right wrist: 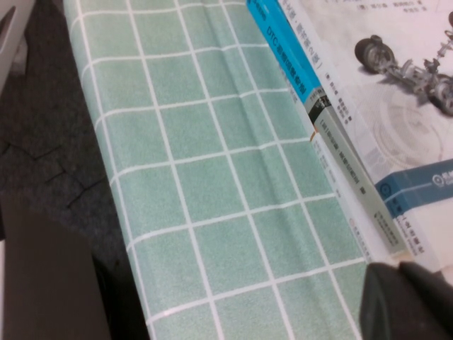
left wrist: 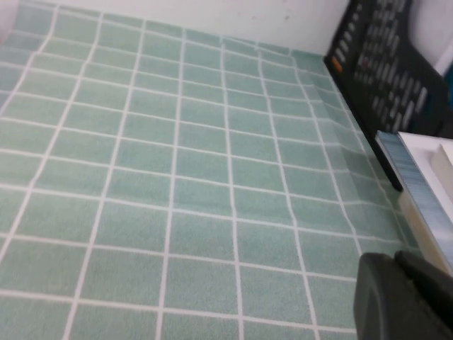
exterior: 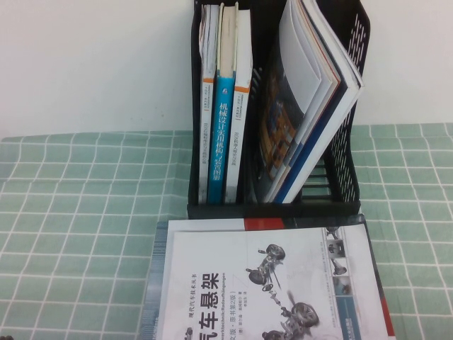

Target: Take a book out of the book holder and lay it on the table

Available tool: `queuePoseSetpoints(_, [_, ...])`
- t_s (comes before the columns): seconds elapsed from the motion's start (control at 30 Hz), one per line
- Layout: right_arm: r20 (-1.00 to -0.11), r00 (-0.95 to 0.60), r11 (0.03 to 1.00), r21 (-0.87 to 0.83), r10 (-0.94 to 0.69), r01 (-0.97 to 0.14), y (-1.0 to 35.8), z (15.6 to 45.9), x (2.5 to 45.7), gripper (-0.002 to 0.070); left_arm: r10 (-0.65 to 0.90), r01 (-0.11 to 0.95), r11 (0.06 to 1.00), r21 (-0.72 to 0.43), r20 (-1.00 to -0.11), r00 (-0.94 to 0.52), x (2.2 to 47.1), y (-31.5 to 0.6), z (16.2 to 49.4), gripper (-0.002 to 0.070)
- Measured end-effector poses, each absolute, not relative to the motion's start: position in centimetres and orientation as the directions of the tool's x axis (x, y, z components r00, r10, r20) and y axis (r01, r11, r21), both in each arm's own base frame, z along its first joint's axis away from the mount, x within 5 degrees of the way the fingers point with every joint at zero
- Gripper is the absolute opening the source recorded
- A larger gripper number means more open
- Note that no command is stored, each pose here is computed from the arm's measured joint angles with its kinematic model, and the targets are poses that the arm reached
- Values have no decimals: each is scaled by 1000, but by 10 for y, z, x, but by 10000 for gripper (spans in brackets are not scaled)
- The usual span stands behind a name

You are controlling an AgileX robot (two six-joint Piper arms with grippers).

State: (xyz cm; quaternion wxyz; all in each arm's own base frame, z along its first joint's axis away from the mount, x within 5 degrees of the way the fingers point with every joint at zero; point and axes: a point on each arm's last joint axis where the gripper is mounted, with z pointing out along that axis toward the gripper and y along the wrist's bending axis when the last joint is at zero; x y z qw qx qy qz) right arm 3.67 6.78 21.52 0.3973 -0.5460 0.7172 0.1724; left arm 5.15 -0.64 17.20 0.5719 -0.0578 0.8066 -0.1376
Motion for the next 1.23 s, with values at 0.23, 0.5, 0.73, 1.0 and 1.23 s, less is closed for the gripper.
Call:
queuePoseSetpoints(0.23, [-758, -88, 344, -187, -646, -920, 68, 215, 37, -1, -285, 38, 948, -315, -898, -335, 52, -6, 172, -3])
queuePoseSetpoints(0.5, [-758, -88, 344, -187, -646, -920, 68, 215, 37, -2, -184, 43, 977, -208, -929, -322, 51, -6, 172, -3])
queuePoseSetpoints(0.73, [-758, -88, 344, -187, -646, -920, 68, 215, 37, -2, -140, 6, 989, -149, -942, -307, 52, -5, 173, -3])
queuePoseSetpoints(1.0, [-758, -88, 344, -187, -646, -920, 68, 215, 37, -2, -104, 41, 992, -123, -945, -311, 52, -6, 172, -3])
queuePoseSetpoints(1.23, [-758, -88, 344, -187, -646, -920, 68, 215, 37, -2, -98, 69, 990, -126, -944, -314, 51, -7, 172, -3])
